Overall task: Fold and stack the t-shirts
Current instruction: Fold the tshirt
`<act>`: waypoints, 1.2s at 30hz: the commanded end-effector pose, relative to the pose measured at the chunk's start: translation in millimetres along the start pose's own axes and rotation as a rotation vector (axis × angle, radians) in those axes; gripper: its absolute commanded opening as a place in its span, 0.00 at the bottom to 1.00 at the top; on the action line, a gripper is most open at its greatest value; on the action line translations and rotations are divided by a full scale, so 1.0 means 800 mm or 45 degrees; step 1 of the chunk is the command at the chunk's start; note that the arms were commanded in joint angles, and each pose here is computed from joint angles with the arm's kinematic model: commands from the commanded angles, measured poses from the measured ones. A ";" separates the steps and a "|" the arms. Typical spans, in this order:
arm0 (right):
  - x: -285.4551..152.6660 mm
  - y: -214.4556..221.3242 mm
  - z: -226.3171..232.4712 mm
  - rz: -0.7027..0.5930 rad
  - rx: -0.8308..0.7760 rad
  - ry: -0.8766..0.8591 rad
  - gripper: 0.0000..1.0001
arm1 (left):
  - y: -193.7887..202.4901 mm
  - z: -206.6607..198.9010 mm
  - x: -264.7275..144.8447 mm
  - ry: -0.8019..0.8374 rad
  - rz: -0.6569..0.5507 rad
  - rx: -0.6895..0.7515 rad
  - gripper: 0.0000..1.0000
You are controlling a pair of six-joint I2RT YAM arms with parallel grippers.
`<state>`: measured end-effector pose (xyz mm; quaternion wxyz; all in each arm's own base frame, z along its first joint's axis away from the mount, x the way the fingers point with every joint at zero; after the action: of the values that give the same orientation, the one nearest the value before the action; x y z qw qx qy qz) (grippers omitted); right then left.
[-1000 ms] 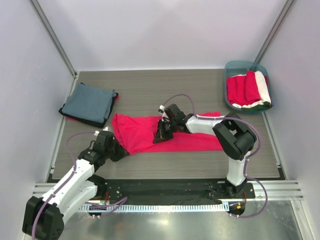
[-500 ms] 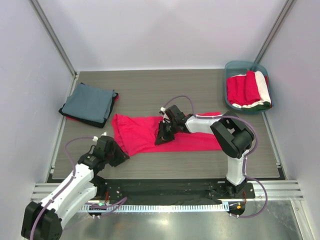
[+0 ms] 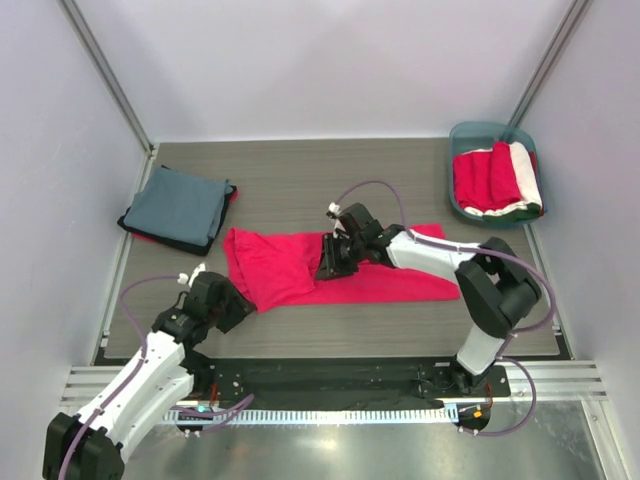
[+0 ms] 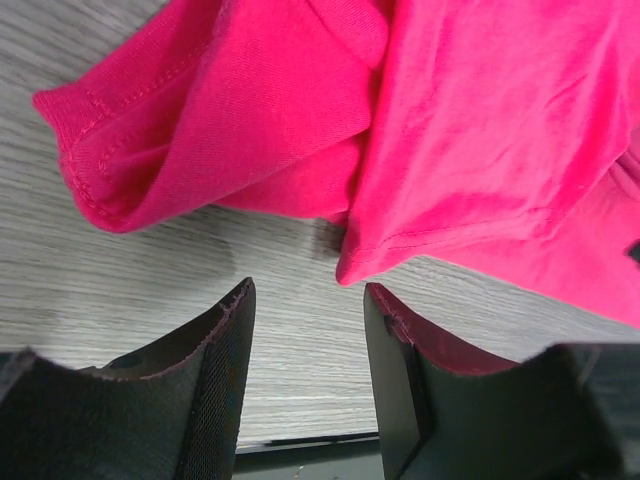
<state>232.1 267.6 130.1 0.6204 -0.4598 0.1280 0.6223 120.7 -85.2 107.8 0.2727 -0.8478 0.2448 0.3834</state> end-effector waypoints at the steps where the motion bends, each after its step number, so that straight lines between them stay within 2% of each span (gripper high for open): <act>1: -0.041 -0.003 -0.011 -0.127 -0.053 0.198 0.32 | -0.010 -0.019 -0.004 0.080 -0.069 -0.046 0.49; 2: -0.049 -0.004 -0.020 -0.152 -0.037 0.246 0.26 | -0.011 -0.021 -0.006 0.096 -0.082 -0.049 0.49; 4: -0.062 0.008 -0.042 -0.172 0.001 0.403 0.22 | -0.013 -0.023 -0.008 0.115 -0.098 -0.058 0.48; 5: -0.079 0.005 -0.052 -0.229 0.033 0.453 0.13 | -0.013 -0.022 -0.008 0.113 -0.107 -0.065 0.48; 7: -0.093 0.022 -0.075 -0.254 0.112 0.570 0.06 | -0.013 -0.021 -0.008 0.115 -0.114 -0.081 0.48; 8: -0.110 0.023 -0.082 -0.337 0.139 0.633 0.01 | -0.013 -0.020 -0.007 0.110 -0.116 -0.085 0.48; 10: -0.127 0.042 -0.111 -0.367 0.249 0.758 0.01 | -0.013 -0.020 -0.006 0.097 -0.118 -0.100 0.48; 11: -0.145 0.043 -0.115 -0.457 0.297 0.812 0.01 | -0.013 -0.019 -0.004 0.093 -0.118 -0.106 0.48; 12: -0.156 0.049 -0.128 -0.479 0.357 0.882 0.01 | -0.013 -0.019 -0.003 0.091 -0.123 -0.110 0.47; 15: -0.173 0.070 -0.139 -0.533 0.419 0.979 0.01 | -0.015 -0.021 0.000 0.106 -0.135 -0.125 0.48; 23: -0.161 0.092 -0.158 -0.366 0.512 1.139 0.01 | -0.021 -0.033 0.010 0.137 -0.166 -0.151 0.49; 36: -0.144 0.098 -0.175 -0.352 0.597 1.226 0.01 | -0.028 -0.048 0.038 0.112 -0.184 -0.152 0.48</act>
<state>195.1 77.0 109.9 0.6488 -0.5568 0.4618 0.2360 158.1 -96.5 102.0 0.2368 -0.8766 0.1906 0.3731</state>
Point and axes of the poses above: each gripper's point midway between its finger pads, its own x axis out along the fingers, its own z axis along the line the jaws close on, y = z × x, the point moved 9 cm from there along -x, back along the fingers, and after that the axes turned 8 degrees about -x, right-handed, at the moved point
